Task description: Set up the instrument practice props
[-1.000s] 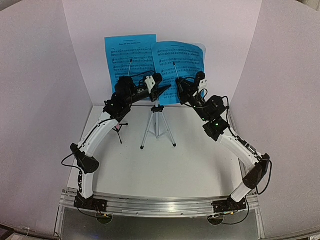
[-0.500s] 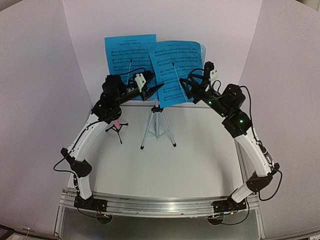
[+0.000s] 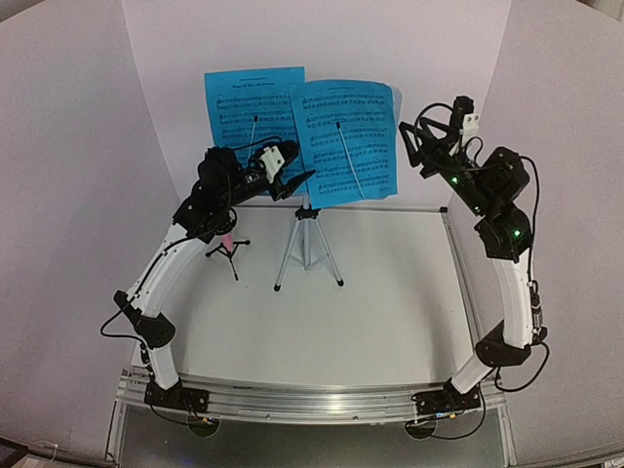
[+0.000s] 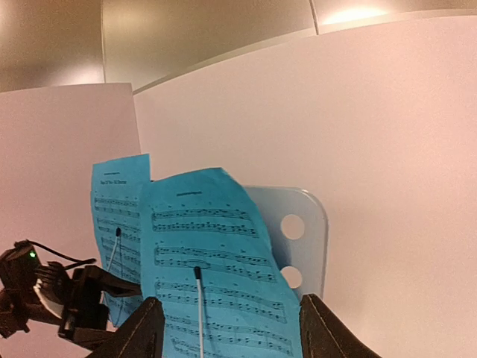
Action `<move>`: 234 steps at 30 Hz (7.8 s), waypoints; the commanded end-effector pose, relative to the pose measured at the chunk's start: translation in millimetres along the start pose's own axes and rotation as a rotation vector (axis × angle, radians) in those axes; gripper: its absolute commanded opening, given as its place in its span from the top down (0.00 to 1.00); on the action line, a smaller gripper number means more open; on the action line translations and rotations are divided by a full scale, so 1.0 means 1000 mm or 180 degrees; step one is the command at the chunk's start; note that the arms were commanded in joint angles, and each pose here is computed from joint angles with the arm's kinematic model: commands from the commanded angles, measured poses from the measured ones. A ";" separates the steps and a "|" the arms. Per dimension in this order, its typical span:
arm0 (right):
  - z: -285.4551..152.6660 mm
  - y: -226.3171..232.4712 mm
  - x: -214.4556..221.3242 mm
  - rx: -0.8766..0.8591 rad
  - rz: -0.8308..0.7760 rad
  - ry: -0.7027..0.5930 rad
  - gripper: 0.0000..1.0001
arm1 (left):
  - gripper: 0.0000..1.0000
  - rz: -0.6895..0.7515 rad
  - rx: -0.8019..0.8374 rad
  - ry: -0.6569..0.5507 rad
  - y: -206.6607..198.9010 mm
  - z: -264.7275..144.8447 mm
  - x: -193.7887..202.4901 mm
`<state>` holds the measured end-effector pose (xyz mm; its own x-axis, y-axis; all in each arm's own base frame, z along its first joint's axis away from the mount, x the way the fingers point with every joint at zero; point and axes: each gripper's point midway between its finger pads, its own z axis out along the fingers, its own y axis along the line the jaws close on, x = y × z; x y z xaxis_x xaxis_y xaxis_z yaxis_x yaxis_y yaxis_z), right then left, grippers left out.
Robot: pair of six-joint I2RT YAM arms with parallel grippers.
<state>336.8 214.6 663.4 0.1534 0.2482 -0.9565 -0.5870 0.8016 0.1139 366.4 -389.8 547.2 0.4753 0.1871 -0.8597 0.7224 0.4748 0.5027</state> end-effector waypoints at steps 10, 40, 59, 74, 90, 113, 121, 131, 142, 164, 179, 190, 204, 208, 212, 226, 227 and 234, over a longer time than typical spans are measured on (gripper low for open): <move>0.030 -0.011 0.014 -0.0584 -0.0177 0.0043 0.47 | 0.32 -0.0068 -0.0094 0.0274 0.001 -0.073 -0.028; 0.071 -0.025 0.031 -0.0632 -0.0366 -0.0235 0.80 | 0.28 -0.0175 -0.0156 0.0608 -0.007 -0.116 -0.021; 0.064 -0.045 -0.004 -0.0209 -0.0153 -0.0768 1.00 | 0.28 -0.0155 -0.0147 0.0625 -0.008 -0.118 -0.018; 0.055 -0.051 -0.012 -0.0206 0.0234 -0.1207 1.00 | 0.33 -0.0573 0.0242 0.0657 -0.048 -0.116 0.013; 0.056 -0.056 0.004 -0.0234 0.0412 -0.1263 1.00 | 0.34 -0.1869 0.0196 0.0267 -0.066 -0.068 0.054; 0.064 -0.058 0.018 -0.0252 0.0426 -0.1217 1.00 | 0.33 -0.1488 0.0121 0.0272 -0.057 -0.065 0.049; 0.065 -0.059 0.022 -0.0275 0.0486 -0.1227 1.00 | 0.33 -0.1475 0.0129 0.0261 -0.056 -0.064 0.047; 0.065 -0.058 0.020 -0.0289 0.0457 -0.1259 1.00 | 0.33 -0.1422 0.0124 0.0253 -0.055 -0.066 0.044; 0.068 -0.057 0.025 -0.0341 0.0523 -0.1220 1.00 | 0.32 -0.1385 0.0127 0.0223 -0.053 -0.065 0.040; 0.076 -0.057 0.030 -0.0390 0.0546 -0.1201 1.00 | 0.32 -0.1319 0.0118 0.0222 -0.052 -0.064 0.039; 0.061 -0.051 0.016 -0.0404 0.0471 -0.1260 0.78 | 0.31 -0.1304 0.0126 0.0245 -0.053 -0.067 0.039; 0.020 -0.050 0.005 -0.0215 0.0458 -0.1240 0.45 | 0.28 -0.1082 0.0455 0.0088 -0.072 -0.095 0.016; -0.060 -0.103 0.157 0.1119 0.0995 0.0431 0.16 | 0.26 -0.1050 0.0416 0.0377 -0.101 -0.194 0.016; -0.093 -0.115 0.229 0.1458 0.1275 0.0961 0.16 | 0.26 -0.1146 0.0244 0.0663 -0.111 -0.220 0.046; -0.117 -0.116 0.291 0.1606 0.1552 0.1378 0.16 | 0.27 -0.1250 0.0015 0.0876 -0.109 -0.243 0.077; -0.135 -0.117 0.344 0.1711 0.1701 0.1738 0.16 | 0.27 -0.1957 -0.1098 0.1293 -0.073 -0.274 0.174; -0.138 -0.118 0.347 0.1732 0.1678 0.1755 0.16 | 0.27 -0.2029 -0.1164 0.1298 -0.071 -0.277 0.179; -0.166 -0.134 0.371 0.2025 0.1363 0.1878 0.14 | 0.25 -0.2307 -0.1797 0.1443 -0.055 -0.305 0.228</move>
<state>347.3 127.9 255.2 -0.5419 0.4373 -0.7177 0.0276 0.8627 0.5049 268.3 -137.4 296.4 -0.3231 0.0604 -0.9444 0.4928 0.8627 -0.1135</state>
